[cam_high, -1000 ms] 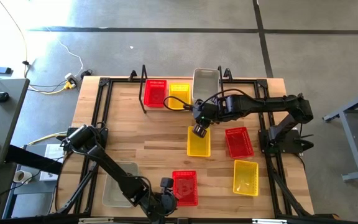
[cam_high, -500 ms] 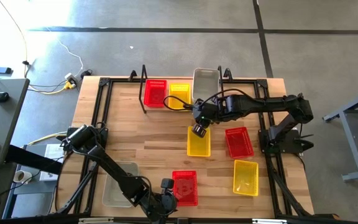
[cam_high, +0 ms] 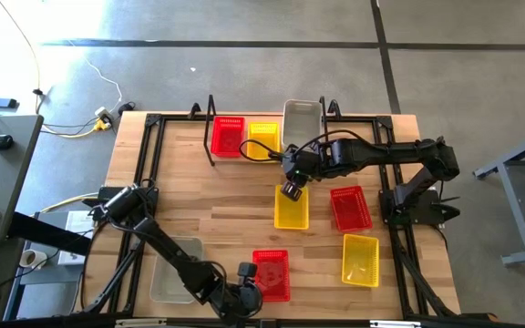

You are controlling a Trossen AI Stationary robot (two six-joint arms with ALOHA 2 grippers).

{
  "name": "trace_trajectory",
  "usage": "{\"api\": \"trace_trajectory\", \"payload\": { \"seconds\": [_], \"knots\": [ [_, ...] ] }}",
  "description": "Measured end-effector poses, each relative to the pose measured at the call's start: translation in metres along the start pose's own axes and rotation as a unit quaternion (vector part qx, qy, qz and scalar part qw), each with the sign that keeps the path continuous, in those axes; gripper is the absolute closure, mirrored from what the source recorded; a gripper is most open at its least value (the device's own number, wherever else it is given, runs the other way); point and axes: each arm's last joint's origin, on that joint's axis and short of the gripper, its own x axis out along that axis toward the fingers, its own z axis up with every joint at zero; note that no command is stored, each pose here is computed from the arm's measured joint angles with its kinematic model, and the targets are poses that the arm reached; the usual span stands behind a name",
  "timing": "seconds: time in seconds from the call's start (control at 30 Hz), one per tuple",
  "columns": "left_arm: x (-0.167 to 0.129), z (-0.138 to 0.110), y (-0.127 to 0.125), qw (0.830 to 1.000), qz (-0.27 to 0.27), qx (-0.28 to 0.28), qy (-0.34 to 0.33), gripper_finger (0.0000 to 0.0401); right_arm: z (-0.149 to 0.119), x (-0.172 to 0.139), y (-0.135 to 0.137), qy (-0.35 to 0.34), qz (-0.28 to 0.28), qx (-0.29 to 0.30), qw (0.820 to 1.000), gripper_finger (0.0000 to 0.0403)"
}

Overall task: Stack baskets on shelf by color
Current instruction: Stack the bottom red bin on the red bin on the shelf

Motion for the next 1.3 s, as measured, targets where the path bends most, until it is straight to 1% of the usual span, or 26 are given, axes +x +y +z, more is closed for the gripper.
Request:
{"api": "trace_trajectory", "payload": {
  "seconds": [0.2, 0.33, 0.43, 0.57, 0.77, 0.8, 1.0, 1.2, 1.3],
  "knots": [
    [0.005, -0.003, 0.002, 1.0, 0.009, 0.003, 0.011, 0.0255, 0.0, 0.0, 0.0, 0.0, -0.002, 0.0, 1.0, 0.03],
    [0.006, -0.006, 0.004, 0.999, 0.021, -0.002, 0.023, 0.0269, 0.0, 0.0, 0.0, 0.0, -0.002, 0.0, 1.0, 0.03],
    [0.006, -0.006, 0.005, 0.999, 0.024, 0.0, 0.028, 0.0291, 0.0, 0.0, 0.0, 0.0, -0.002, 0.0, 1.0, 0.03],
    [0.007, -0.008, 0.009, 0.999, 0.03, 0.003, 0.038, 0.033, 0.0, 0.0, 0.0, 0.0, -0.002, 0.0, 1.0, 0.03],
    [0.008, -0.006, 0.011, 0.999, 0.025, 0.001, 0.041, 0.0388, 0.0, 0.0, 0.0, 0.0, -0.002, -0.001, 1.0, 0.03],
    [0.007, -0.007, 0.011, 0.999, 0.025, 0.001, 0.041, 0.0392, 0.0, 0.0, 0.0, 0.0, -0.002, -0.001, 1.0, 0.03],
    [0.002, -0.007, 0.008, 0.998, 0.026, 0.009, 0.047, 0.039, 0.0, 0.0, 0.0, 0.0, -0.002, -0.003, 1.0, 0.03],
    [-0.011, -0.009, 0.01, 0.996, 0.045, 0.026, 0.076, 0.0397, 0.0, 0.0, 0.0, 0.0, -0.001, -0.011, 1.0, 0.03],
    [-0.016, -0.007, 0.012, 0.995, 0.05, 0.028, 0.078, 0.0397, 0.0, 0.0, 0.0, 0.0, -0.001, -0.021, 1.0, 0.03]
  ]
}}
